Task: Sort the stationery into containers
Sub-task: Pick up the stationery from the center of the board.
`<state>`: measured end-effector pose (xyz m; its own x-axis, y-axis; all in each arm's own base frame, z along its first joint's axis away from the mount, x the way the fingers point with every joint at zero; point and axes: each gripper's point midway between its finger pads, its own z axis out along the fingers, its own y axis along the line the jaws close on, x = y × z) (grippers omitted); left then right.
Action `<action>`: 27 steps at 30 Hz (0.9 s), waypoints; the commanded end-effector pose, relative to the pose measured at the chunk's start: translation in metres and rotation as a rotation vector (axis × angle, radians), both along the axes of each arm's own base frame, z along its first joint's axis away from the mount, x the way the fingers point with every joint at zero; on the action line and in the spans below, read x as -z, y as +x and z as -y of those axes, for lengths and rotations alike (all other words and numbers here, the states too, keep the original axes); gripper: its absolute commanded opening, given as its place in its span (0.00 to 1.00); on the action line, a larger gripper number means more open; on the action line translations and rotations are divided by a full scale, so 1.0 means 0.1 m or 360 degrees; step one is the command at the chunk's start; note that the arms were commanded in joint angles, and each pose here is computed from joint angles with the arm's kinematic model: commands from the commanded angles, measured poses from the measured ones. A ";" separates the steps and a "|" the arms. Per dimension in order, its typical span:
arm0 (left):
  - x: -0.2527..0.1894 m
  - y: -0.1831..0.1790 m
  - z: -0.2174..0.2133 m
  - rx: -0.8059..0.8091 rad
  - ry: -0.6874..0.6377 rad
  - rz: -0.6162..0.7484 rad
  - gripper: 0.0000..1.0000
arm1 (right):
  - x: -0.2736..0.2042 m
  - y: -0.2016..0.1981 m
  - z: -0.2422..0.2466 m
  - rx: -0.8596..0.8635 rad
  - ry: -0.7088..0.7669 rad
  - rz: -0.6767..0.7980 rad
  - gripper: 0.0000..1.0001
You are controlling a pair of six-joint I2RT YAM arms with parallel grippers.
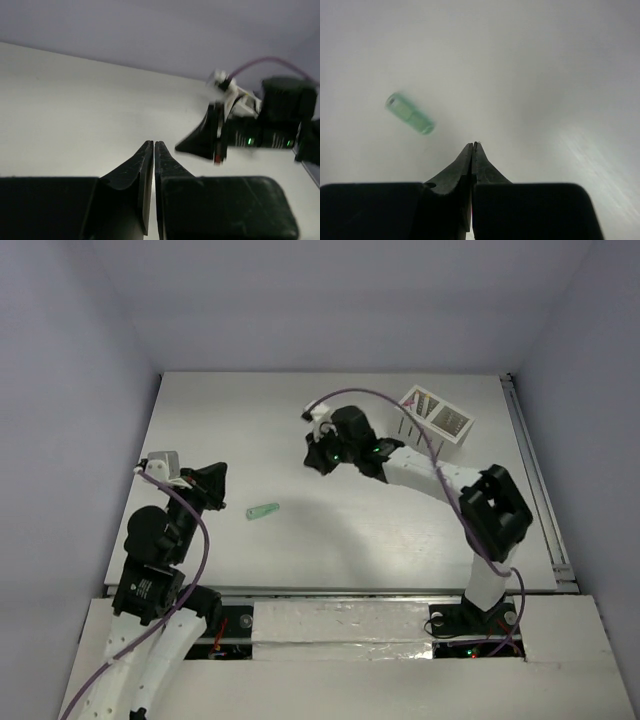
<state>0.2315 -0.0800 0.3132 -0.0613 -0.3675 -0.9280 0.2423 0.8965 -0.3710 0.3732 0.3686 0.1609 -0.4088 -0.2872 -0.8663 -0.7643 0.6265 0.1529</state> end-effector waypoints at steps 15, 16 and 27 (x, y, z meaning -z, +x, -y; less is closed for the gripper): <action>-0.47 -0.17 -0.37 -0.0269 -0.0146 0.0236 0.01 | 0.80 -0.73 -1.11 -0.0724 -0.0382 -0.0057 0.86; -0.47 -0.17 -0.36 -0.0267 -0.0143 0.0234 0.01 | 0.87 -0.69 -1.18 -0.0726 -0.0424 -0.0045 0.86; -0.48 -0.19 -0.34 -0.0243 -0.0136 0.0245 0.01 | 1.21 -0.81 -1.43 -0.0849 -0.0630 -0.0016 0.86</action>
<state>0.2172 -0.0436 0.3400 0.0868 -0.4292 -0.8990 0.1193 0.9004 -0.4183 0.2846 0.5102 0.0368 -0.1627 -0.7291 -0.6647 -0.9822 0.1839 0.0387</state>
